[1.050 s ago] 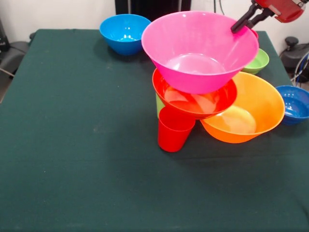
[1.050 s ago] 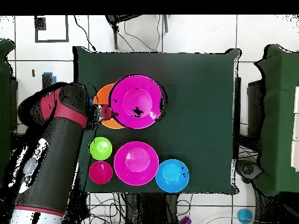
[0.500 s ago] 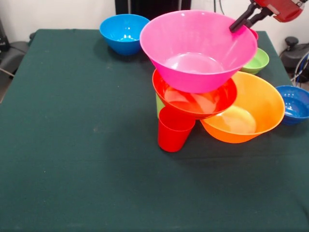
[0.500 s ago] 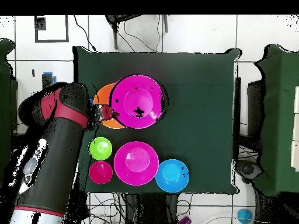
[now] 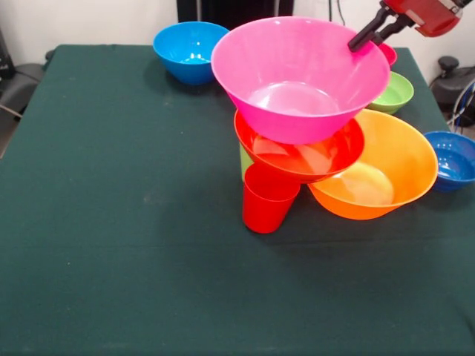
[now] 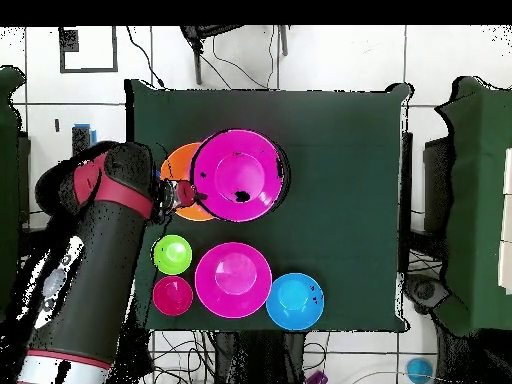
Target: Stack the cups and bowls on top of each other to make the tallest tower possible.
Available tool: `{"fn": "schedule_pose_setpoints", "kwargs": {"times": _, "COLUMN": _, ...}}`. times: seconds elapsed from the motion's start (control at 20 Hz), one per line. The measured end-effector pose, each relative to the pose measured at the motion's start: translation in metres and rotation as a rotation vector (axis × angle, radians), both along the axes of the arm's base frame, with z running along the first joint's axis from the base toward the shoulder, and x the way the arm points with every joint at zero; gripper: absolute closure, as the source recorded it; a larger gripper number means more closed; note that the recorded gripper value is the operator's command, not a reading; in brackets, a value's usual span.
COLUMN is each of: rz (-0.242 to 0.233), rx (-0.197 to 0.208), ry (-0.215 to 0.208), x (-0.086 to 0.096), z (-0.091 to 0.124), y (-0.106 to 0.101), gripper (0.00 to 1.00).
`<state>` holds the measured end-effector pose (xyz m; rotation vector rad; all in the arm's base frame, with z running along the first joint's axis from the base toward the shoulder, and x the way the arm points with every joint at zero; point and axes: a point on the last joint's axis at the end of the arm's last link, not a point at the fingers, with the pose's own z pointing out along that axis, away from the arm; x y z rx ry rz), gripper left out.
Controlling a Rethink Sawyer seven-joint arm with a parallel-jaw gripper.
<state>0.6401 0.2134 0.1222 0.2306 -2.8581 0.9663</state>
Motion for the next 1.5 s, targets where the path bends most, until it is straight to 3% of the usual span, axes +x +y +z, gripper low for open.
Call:
{"fn": "schedule_pose_setpoints", "kwargs": {"times": 0.6, "rz": -0.001, "rx": -0.015, "ry": 0.026, "x": -0.005, "z": -0.017, "y": -0.003, "gripper": 1.0}}
{"fn": "schedule_pose_setpoints", "kwargs": {"times": 1.5, "rz": -0.004, "rx": -0.027, "ry": 0.022, "x": -0.004, "z": -0.015, "y": -0.008, "gripper": 1.0}}
